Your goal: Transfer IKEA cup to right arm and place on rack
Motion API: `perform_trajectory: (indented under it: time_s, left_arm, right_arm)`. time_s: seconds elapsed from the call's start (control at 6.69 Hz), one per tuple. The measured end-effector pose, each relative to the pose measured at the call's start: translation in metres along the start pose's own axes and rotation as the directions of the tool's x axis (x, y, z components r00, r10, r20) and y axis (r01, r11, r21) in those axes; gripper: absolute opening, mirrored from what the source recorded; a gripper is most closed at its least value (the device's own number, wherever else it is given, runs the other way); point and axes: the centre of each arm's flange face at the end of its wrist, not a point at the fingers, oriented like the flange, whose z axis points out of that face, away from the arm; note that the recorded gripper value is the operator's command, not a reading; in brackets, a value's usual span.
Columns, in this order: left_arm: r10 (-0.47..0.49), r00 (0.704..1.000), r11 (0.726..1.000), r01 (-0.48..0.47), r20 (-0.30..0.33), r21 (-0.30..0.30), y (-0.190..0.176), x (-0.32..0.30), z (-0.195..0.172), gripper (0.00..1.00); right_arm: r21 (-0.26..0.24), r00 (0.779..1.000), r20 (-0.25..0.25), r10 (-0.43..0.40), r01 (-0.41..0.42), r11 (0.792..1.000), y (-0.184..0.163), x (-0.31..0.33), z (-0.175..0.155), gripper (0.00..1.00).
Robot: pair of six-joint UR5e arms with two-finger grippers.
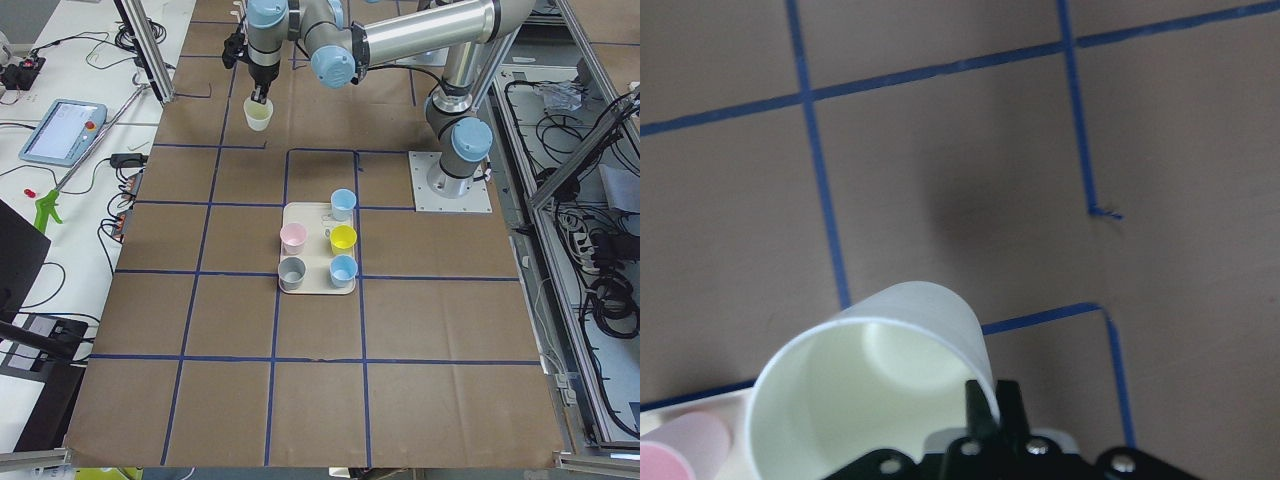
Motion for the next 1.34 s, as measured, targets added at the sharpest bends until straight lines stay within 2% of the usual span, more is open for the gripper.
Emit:
perform_trajectory:
  time_s: [0.15,0.3,0.45,0.75,0.9,1.05,1.34]
  left_arm:
    - [0.035,0.992,0.994,-0.023,-0.122,0.103,-0.007,0.021,-0.006,0.00]
    - [0.104,0.972,0.977,-0.060,-0.211,0.205,-0.007,0.047,-0.011,0.00]
    - [0.195,0.948,0.947,-0.115,-0.253,0.301,0.003,0.074,-0.007,0.00]
    - [0.368,0.889,0.850,-0.203,-0.272,0.486,0.051,0.104,0.034,0.00]
    - [0.426,0.864,0.805,-0.227,-0.267,0.549,0.078,0.110,0.059,0.00]
    - [0.472,0.844,0.766,-0.248,-0.256,0.593,0.100,0.114,0.078,0.00]
    - [0.560,0.796,0.704,-0.311,-0.229,0.639,0.124,0.141,0.103,0.00]
  right_arm:
    - [0.002,1.000,-0.006,0.000,0.000,1.000,-0.001,0.001,0.001,1.00]
    - [0.002,1.000,-0.015,0.008,-0.008,1.000,-0.001,0.003,0.003,1.00]
    - [0.002,0.999,-0.027,0.044,-0.044,0.999,-0.002,0.005,0.004,1.00]
    - [0.007,0.975,-0.040,0.218,-0.218,0.976,-0.002,0.010,0.007,1.00]
    - [0.007,0.966,-0.044,0.256,-0.256,0.967,-0.002,0.011,0.008,1.00]
    - [0.004,0.963,-0.046,0.267,-0.267,0.964,-0.001,0.011,0.009,1.00]
    - [-0.015,0.961,-0.057,0.270,-0.271,0.962,0.008,0.012,0.012,1.00]
